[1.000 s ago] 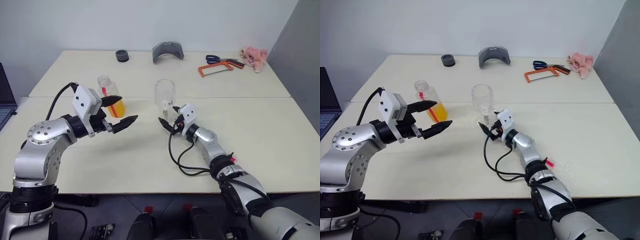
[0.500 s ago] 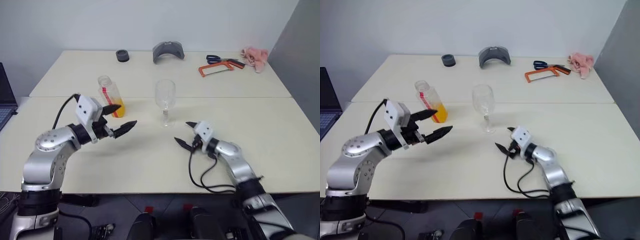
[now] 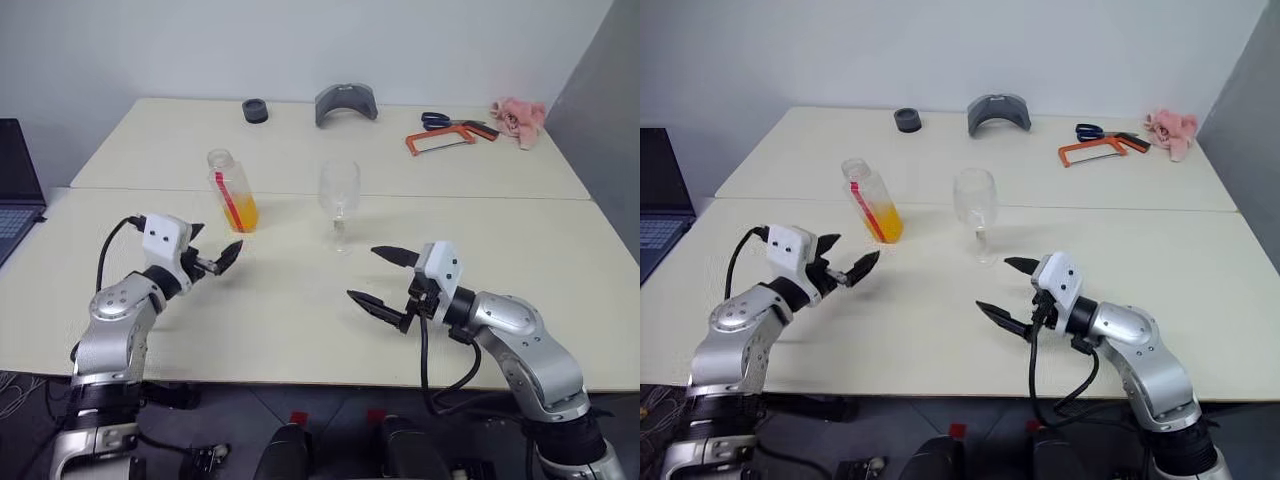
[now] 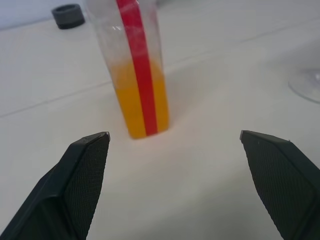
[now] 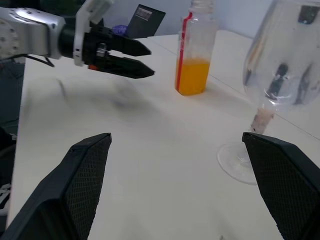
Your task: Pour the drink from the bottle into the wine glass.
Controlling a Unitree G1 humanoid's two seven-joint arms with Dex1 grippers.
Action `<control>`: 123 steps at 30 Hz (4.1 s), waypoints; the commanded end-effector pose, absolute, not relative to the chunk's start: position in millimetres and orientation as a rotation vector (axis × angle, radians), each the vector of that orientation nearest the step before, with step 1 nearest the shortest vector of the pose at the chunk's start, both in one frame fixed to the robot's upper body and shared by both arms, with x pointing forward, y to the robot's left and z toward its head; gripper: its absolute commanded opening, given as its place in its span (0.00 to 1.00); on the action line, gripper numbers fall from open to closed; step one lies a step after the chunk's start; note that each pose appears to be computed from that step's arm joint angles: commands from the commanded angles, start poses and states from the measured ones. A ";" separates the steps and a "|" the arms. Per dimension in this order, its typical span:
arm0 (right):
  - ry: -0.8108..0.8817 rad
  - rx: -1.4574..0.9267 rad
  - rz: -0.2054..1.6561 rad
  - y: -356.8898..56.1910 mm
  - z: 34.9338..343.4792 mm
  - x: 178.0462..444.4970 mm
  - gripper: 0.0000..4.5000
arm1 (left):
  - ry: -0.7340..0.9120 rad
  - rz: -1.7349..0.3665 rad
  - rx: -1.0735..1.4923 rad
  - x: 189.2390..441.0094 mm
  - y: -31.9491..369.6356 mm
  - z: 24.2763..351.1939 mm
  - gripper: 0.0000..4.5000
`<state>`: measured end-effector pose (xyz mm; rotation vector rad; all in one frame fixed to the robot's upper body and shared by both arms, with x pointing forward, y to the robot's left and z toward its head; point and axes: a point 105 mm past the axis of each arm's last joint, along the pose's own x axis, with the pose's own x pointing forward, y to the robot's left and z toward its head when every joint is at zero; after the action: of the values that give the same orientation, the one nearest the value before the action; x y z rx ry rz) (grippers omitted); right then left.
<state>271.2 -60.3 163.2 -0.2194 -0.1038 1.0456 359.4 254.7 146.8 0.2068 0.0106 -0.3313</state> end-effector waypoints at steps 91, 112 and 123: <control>-0.252 -0.285 0.939 -112.2 235.7 284.0 1.00 | -0.687 -0.416 1.354 426.6 147.3 290.1 0.36; -0.233 -0.332 0.931 -116.2 234.1 284.4 1.00 | -0.763 -0.336 1.500 433.7 136.6 295.1 0.36; -0.243 -0.312 0.915 -119.4 236.2 286.8 1.00 | -0.782 -0.301 1.546 436.1 136.5 299.3 0.36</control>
<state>289.3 -116.1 222.7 -0.3091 -0.1854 0.9278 439.0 138.4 274.4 1.5508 -0.7105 -0.3601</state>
